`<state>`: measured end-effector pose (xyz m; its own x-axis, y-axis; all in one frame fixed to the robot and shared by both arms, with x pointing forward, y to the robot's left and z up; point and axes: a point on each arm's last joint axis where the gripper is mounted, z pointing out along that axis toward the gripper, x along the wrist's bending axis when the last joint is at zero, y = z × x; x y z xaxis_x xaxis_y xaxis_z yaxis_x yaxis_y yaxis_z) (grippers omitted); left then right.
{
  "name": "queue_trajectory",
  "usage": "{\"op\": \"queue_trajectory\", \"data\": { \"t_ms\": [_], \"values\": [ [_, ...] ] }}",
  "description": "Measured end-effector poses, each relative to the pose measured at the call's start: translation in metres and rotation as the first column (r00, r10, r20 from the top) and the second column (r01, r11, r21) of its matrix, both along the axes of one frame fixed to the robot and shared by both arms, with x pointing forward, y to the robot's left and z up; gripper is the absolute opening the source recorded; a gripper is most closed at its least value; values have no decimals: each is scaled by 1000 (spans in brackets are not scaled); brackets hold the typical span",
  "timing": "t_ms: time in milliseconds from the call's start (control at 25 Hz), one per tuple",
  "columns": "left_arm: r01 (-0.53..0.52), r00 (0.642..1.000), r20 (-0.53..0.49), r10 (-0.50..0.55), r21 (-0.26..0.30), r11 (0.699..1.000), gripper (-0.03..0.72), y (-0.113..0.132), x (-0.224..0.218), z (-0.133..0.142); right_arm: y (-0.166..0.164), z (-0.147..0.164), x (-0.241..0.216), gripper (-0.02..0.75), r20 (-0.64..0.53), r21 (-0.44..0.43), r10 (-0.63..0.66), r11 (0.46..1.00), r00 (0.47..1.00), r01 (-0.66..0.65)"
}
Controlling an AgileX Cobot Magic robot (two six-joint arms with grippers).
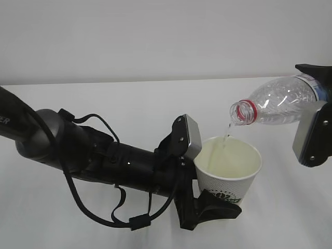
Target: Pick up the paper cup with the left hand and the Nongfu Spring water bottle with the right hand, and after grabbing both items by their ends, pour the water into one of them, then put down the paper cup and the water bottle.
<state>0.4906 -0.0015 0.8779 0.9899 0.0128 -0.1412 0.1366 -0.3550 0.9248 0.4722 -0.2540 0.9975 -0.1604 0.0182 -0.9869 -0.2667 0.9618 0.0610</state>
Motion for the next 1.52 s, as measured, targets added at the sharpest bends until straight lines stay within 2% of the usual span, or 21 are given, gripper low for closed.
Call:
{"op": "queue_trajectory", "data": {
  "t_ms": [1520],
  "values": [
    [-11,1000,-3,11,0,1000,549,0,1,0,0,1,0,484,19,-15,3,1000,1000,-2]
  ]
}}
